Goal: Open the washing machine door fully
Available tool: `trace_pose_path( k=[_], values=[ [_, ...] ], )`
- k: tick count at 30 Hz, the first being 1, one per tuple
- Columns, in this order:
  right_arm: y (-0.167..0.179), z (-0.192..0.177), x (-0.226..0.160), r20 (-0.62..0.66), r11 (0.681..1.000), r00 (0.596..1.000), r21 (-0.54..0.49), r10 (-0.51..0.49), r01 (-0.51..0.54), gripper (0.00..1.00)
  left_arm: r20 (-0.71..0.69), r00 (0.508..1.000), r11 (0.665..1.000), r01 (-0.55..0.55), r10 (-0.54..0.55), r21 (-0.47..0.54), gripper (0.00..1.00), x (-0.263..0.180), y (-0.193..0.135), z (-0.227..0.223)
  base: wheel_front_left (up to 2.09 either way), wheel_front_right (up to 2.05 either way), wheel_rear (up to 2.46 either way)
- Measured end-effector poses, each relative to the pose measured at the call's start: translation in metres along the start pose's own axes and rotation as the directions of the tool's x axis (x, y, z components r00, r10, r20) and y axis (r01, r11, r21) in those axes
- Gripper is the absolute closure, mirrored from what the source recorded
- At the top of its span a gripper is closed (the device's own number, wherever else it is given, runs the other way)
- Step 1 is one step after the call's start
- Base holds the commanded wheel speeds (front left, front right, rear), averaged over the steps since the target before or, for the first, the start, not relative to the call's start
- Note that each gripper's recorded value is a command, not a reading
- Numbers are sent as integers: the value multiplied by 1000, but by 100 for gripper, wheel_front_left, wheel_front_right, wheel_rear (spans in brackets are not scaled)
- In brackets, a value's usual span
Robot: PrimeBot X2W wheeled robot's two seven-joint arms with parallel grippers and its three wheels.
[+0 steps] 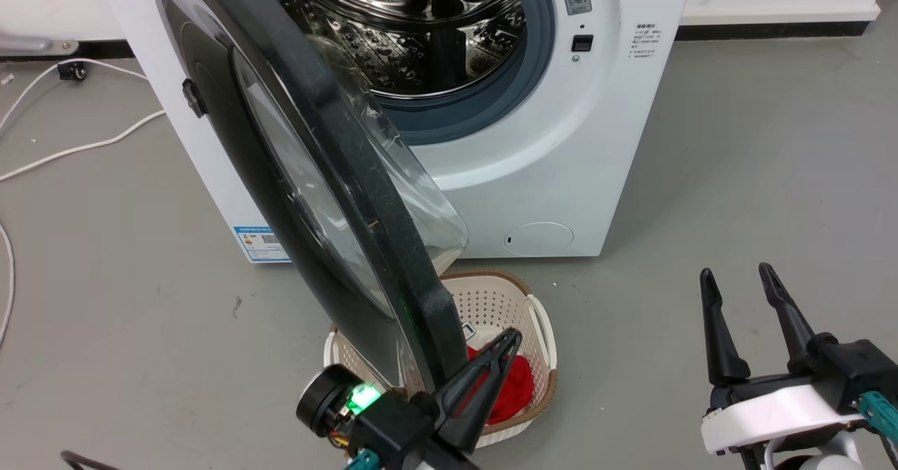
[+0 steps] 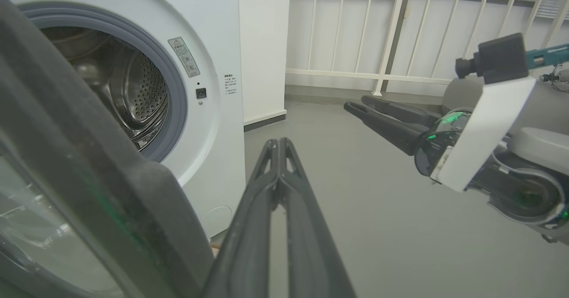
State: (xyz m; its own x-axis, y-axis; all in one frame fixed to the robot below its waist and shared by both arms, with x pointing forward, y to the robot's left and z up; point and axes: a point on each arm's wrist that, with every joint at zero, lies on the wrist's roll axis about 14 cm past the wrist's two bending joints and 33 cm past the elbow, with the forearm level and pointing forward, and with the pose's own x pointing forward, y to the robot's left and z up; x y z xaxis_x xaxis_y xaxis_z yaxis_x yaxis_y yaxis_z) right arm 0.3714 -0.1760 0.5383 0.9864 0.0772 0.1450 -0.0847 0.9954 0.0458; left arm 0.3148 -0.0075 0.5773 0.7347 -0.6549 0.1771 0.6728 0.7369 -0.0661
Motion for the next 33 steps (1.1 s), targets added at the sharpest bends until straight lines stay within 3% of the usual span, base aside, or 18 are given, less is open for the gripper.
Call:
trace_pose_path(
  k=[19, 33],
  values=[
    [-9, -11, -2, -34, 999, 999, 21, -29, 30, 0, 51, 993, 995, -102, 103, -11, 100, 38, 39, -5, 0, 0, 0],
    [-4, -11, 0, -32, 999, 999, 38, -17, 18, 0, 32, 980, 980, -199, 199, 2, 100, 14, 50, -5, 0, 0, 0]
  ],
)
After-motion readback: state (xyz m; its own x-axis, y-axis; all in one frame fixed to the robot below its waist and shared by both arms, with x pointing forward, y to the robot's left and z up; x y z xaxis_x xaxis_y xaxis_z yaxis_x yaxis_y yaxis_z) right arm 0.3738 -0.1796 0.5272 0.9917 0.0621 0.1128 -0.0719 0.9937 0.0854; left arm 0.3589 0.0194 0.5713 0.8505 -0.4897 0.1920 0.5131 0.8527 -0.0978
